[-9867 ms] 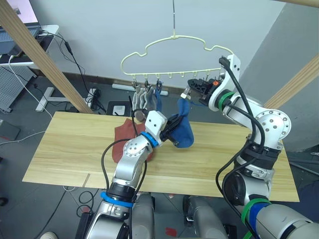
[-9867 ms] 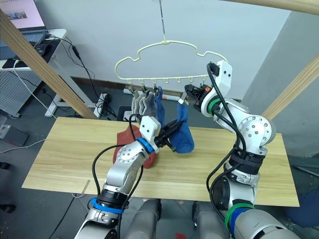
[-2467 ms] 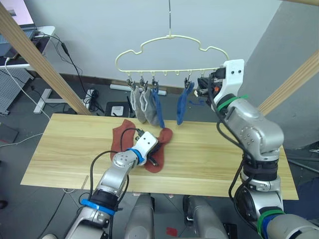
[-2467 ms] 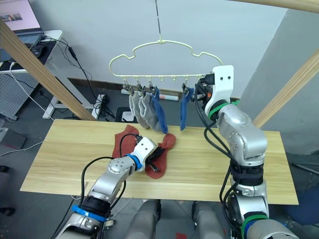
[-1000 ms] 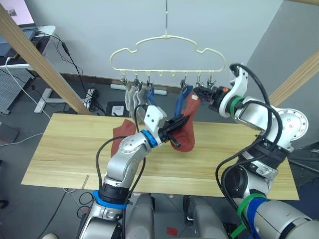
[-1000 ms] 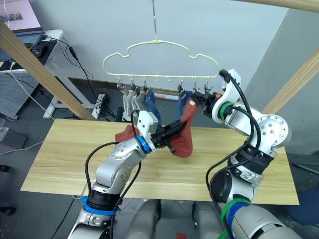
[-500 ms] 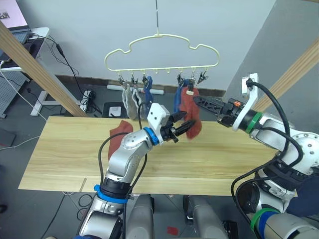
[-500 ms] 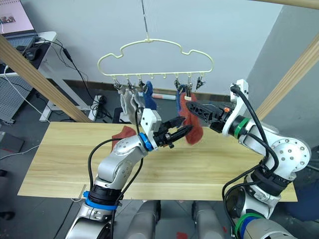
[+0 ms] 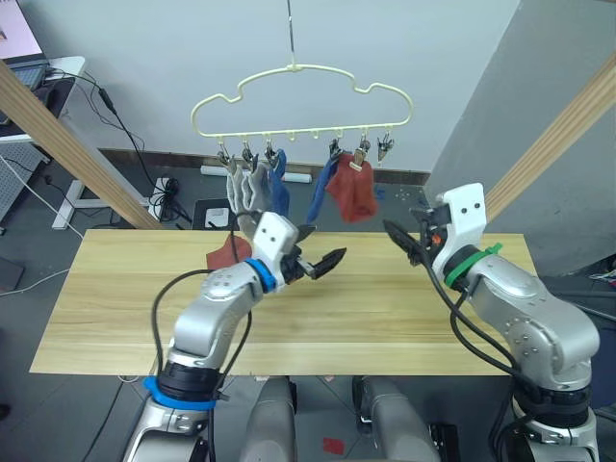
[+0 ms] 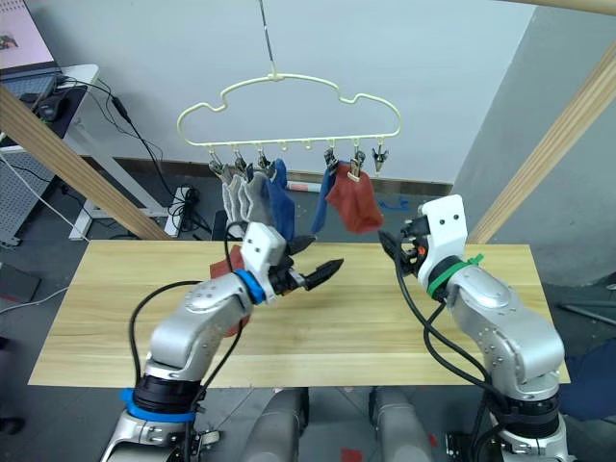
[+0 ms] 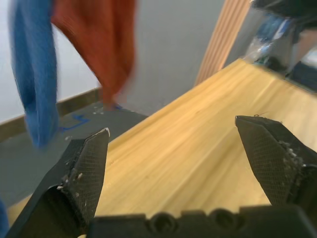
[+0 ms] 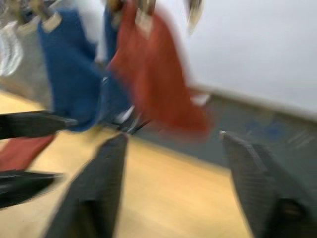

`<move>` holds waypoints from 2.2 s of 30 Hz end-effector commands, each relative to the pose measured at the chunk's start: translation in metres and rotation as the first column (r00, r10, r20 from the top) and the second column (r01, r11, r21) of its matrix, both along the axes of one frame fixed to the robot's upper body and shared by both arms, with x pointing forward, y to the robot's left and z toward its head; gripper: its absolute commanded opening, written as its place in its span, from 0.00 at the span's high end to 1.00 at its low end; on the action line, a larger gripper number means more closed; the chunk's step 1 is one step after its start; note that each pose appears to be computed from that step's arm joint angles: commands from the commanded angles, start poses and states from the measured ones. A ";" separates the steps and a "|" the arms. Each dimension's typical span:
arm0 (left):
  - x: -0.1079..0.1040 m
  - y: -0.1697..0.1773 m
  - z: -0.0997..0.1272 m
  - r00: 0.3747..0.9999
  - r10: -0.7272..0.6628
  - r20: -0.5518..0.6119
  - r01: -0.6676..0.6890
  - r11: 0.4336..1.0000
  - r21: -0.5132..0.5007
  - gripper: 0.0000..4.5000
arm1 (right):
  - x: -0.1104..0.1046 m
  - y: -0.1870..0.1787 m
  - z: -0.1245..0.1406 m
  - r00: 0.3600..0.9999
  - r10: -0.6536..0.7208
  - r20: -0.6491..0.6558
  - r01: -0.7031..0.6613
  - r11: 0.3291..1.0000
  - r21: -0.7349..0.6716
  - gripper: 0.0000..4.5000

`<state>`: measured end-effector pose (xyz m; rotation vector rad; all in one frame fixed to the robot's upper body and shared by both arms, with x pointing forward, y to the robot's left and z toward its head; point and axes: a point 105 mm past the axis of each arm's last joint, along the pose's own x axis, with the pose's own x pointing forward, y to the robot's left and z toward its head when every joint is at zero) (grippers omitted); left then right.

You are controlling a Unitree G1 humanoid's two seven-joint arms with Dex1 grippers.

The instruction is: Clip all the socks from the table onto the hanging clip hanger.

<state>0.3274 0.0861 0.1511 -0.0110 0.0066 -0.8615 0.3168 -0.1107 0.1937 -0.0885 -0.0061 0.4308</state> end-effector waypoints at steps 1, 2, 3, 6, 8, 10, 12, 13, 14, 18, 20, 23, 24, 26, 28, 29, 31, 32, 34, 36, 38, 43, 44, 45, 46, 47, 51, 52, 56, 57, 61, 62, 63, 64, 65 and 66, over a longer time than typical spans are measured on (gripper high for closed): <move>-0.016 0.011 0.039 0.990 -0.055 0.133 0.056 0.998 -0.005 0.00 | -0.001 0.006 0.018 0.988 -0.062 0.140 0.058 0.998 0.030 0.42; -0.019 0.012 0.043 0.986 -0.067 0.155 0.065 0.998 0.016 0.00 | 0.000 0.010 0.019 0.987 -0.067 0.148 0.061 0.997 0.046 0.45; -0.022 0.013 0.047 0.982 -0.078 0.173 0.074 0.997 0.031 0.00 | 0.002 0.012 0.020 0.983 -0.077 0.165 0.070 0.996 0.049 0.49; -0.028 0.013 0.059 0.974 -0.090 0.206 0.085 0.996 0.033 0.00 | 0.009 0.011 0.024 0.965 -0.154 0.211 0.146 0.988 0.053 0.64; -0.030 0.011 0.066 0.971 -0.087 0.222 0.085 0.996 0.017 0.00 | 0.014 0.008 0.029 0.953 -0.193 0.233 0.182 0.981 0.069 0.64; -0.032 0.008 0.076 0.963 -0.088 0.253 0.089 0.996 0.008 0.00 | 0.019 0.009 0.030 0.947 -0.212 0.242 0.199 0.977 0.077 0.64; -0.034 0.004 0.081 0.959 -0.098 0.265 0.104 0.995 -0.007 0.00 | 0.024 0.008 0.030 0.938 -0.238 0.250 0.225 0.971 0.080 0.64; -0.036 0.002 0.084 0.958 -0.111 0.265 0.119 0.993 -0.016 0.00 | 0.027 0.007 0.032 0.931 -0.259 0.257 0.245 0.966 0.086 0.64; -0.038 0.001 0.086 0.957 -0.118 0.266 0.127 0.992 -0.020 0.00 | 0.030 0.006 0.033 0.924 -0.276 0.263 0.261 0.961 0.091 0.64; -0.040 -0.001 0.088 0.955 -0.120 0.271 0.129 0.991 -0.016 0.00 | 0.035 0.006 0.036 0.913 -0.304 0.272 0.286 0.952 0.105 0.64; -0.040 -0.001 0.091 0.954 -0.120 0.275 0.130 0.991 -0.018 0.00 | 0.039 0.007 0.038 0.907 -0.318 0.275 0.296 0.948 0.121 0.64; -0.040 -0.001 0.091 0.954 -0.120 0.274 0.130 0.991 -0.018 0.00 | 0.044 0.011 0.044 0.904 -0.318 0.285 0.288 0.947 0.141 0.64; -0.040 -0.001 0.091 0.954 -0.121 0.274 0.131 0.991 -0.018 0.00 | 0.045 0.012 0.045 0.903 -0.318 0.288 0.286 0.947 0.148 0.64; -0.040 -0.001 0.092 0.953 -0.123 0.275 0.133 0.991 -0.018 0.00 | 0.048 0.014 0.049 0.901 -0.320 0.295 0.284 0.946 0.158 0.64; -0.041 -0.002 0.093 0.951 -0.127 0.283 0.137 0.991 -0.014 0.00 | 0.051 0.015 0.052 0.899 -0.319 0.301 0.280 0.945 0.167 0.64; -0.041 -0.003 0.094 0.950 -0.128 0.285 0.138 0.990 -0.016 0.00 | 0.052 0.016 0.053 0.899 -0.316 0.303 0.276 0.946 0.170 0.64; -0.042 -0.004 0.096 0.949 -0.128 0.288 0.140 0.990 -0.019 0.00 | 0.053 0.018 0.054 0.901 -0.308 0.307 0.266 0.949 0.171 0.64; -0.042 -0.004 0.096 0.949 -0.128 0.288 0.140 0.990 -0.019 0.00 | 0.054 0.019 0.055 0.901 -0.304 0.309 0.262 0.950 0.170 0.64; -0.042 -0.004 0.096 0.949 -0.127 0.289 0.138 0.990 -0.019 0.00 | 0.055 0.022 0.056 0.903 -0.294 0.314 0.253 0.953 0.165 0.64; -0.042 -0.005 0.097 0.948 -0.123 0.293 0.133 0.991 -0.016 0.00 | 0.055 0.024 0.057 0.904 -0.286 0.317 0.245 0.955 0.165 0.64; -0.043 -0.005 0.097 0.948 -0.121 0.293 0.131 0.991 -0.015 0.00 | 0.055 0.028 0.058 0.906 -0.276 0.322 0.233 0.958 0.168 0.64; -0.042 -0.004 0.097 0.949 -0.118 0.294 0.128 0.992 -0.015 0.00 | 0.054 0.035 0.062 0.908 -0.262 0.326 0.212 0.960 0.183 0.64; -0.041 -0.004 0.097 0.949 -0.117 0.294 0.127 0.992 -0.015 0.00 | 0.054 0.035 0.062 0.909 -0.260 0.327 0.209 0.961 0.184 0.64; -0.041 -0.005 0.097 0.949 -0.119 0.293 0.129 0.992 -0.015 0.00 | 0.054 0.037 0.062 0.910 -0.257 0.326 0.205 0.961 0.186 0.64; -0.042 -0.005 0.097 0.948 -0.120 0.293 0.130 0.991 -0.015 0.00 | 0.054 0.037 0.062 0.911 -0.254 0.324 0.202 0.961 0.186 0.64; -0.042 -0.006 0.097 0.948 -0.120 0.293 0.131 0.991 -0.015 0.00 | 0.054 0.038 0.062 0.912 -0.253 0.323 0.201 0.962 0.187 0.64; -0.041 -0.006 0.097 0.949 -0.120 0.292 0.130 0.991 -0.017 0.00 | 0.057 0.038 0.059 0.918 -0.255 0.304 0.202 0.960 0.193 0.64; -0.041 -0.006 0.097 0.949 -0.119 0.291 0.130 0.991 -0.016 0.00 | 0.058 0.038 0.058 0.920 -0.254 0.297 0.203 0.960 0.193 0.64; -0.041 -0.005 0.097 0.950 -0.117 0.291 0.126 0.992 -0.014 0.00 | 0.061 0.039 0.057 0.924 -0.254 0.286 0.203 0.960 0.195 0.64; -0.041 -0.005 0.097 0.950 -0.116 0.290 0.125 0.992 -0.013 0.00 | 0.062 0.039 0.057 0.925 -0.253 0.285 0.202 0.960 0.195 0.64; -0.041 -0.005 0.096 0.951 -0.113 0.288 0.121 0.993 -0.012 0.00 | 0.064 0.037 0.052 0.925 -0.259 0.277 0.216 0.960 0.177 0.64; -0.041 -0.005 0.095 0.951 -0.112 0.287 0.121 0.993 -0.012 0.00 | 0.064 0.036 0.051 0.925 -0.262 0.275 0.221 0.960 0.173 0.64; -0.041 -0.005 0.095 0.951 -0.112 0.287 0.120 0.993 -0.011 0.00 | 0.064 0.035 0.050 0.924 -0.265 0.274 0.225 0.960 0.169 0.64; -0.041 -0.005 0.095 0.952 -0.111 0.286 0.120 0.993 -0.012 0.00 | 0.064 0.034 0.050 0.924 -0.268 0.273 0.229 0.959 0.166 0.64; -0.041 -0.005 0.095 0.952 -0.111 0.286 0.120 0.993 -0.012 0.00 | 0.063 0.032 0.049 0.923 -0.272 0.273 0.234 0.958 0.163 0.64; -0.041 -0.005 0.095 0.952 -0.111 0.286 0.119 0.993 -0.012 0.00 | 0.063 0.031 0.049 0.921 -0.277 0.273 0.240 0.957 0.163 0.64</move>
